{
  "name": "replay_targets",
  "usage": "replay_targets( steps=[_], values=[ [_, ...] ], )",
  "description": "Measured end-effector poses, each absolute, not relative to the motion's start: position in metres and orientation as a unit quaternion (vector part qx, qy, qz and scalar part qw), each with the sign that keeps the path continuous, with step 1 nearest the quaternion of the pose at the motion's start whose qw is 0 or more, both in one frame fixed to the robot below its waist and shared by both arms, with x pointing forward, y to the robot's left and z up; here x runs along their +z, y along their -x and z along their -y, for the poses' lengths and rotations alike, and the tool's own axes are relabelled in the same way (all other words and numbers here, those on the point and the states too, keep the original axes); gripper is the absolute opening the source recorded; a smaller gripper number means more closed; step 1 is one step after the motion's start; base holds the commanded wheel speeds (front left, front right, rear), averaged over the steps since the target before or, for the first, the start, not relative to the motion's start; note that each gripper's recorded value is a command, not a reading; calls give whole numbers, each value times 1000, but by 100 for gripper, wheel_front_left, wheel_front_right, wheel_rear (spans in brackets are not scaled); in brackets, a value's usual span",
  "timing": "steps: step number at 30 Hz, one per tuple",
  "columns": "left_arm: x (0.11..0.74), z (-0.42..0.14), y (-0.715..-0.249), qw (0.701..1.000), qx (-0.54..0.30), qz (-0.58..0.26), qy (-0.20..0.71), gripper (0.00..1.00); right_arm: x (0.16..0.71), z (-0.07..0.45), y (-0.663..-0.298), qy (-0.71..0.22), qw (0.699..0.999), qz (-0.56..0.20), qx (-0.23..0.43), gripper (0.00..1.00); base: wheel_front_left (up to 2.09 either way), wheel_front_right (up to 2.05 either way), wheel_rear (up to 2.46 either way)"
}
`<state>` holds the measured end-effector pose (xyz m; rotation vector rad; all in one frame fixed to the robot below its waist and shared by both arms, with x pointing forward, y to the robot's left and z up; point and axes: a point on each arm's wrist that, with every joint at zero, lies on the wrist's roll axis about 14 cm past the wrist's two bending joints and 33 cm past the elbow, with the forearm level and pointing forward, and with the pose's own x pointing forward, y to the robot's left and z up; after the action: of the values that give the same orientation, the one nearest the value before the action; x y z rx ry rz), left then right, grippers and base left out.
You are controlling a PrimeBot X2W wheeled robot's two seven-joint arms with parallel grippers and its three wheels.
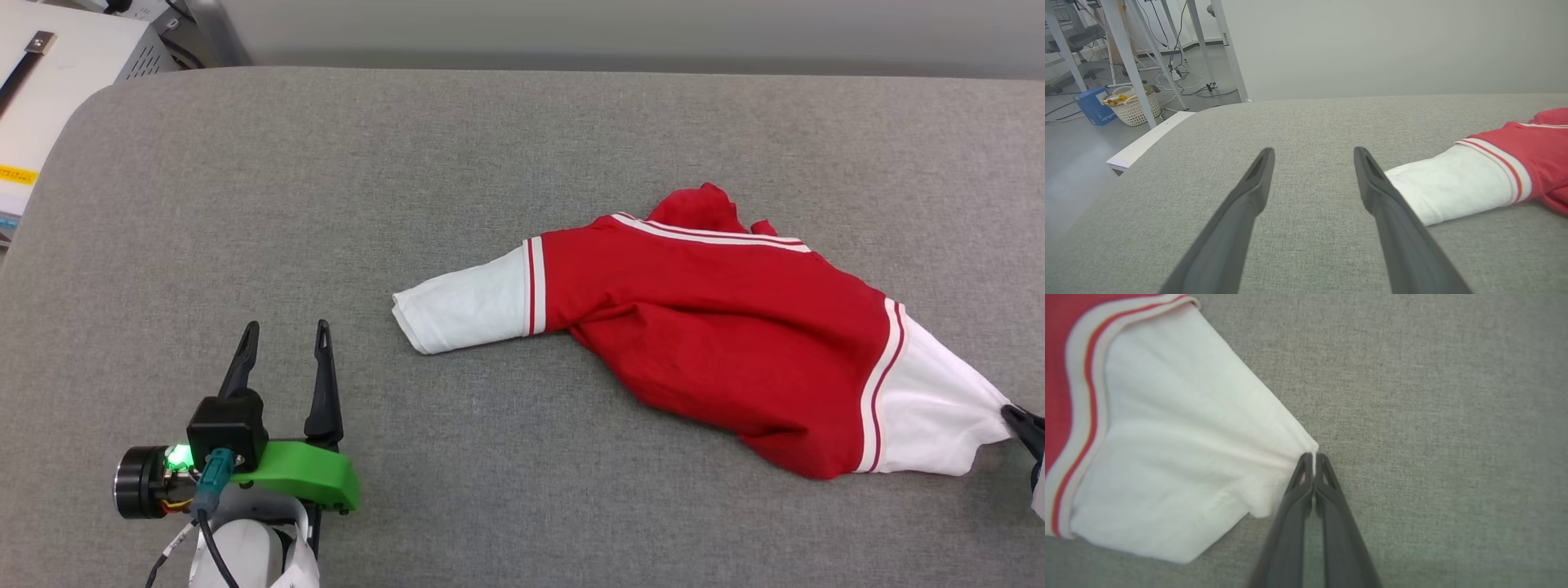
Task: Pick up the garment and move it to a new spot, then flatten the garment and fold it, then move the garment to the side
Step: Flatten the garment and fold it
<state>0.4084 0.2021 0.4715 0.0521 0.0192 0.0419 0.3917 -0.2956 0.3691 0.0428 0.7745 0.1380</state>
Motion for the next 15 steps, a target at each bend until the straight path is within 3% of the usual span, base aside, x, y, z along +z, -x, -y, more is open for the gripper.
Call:
replay_targets(
  steps=[2,3,4,5,15],
  values=[
    [471,-204,-408,999,23,-11,-26,100,369,296,-394,-22,927,-369,64,0,0,0,0],
    [471,-205,-408,999,23,-11,-26,100,370,296,-396,-24,931,-359,61,10,0,0,0],
    [471,-206,-408,999,24,-11,-26,100,372,295,-397,-25,934,-351,61,40,0,0,0],
    [472,-207,-407,999,25,-10,-26,100,375,295,-399,-21,938,-340,62,100,0,0,0],
    [510,-203,-428,998,-23,43,-43,100,443,294,-429,21,982,-173,79,100,0,0,0]
  ],
)
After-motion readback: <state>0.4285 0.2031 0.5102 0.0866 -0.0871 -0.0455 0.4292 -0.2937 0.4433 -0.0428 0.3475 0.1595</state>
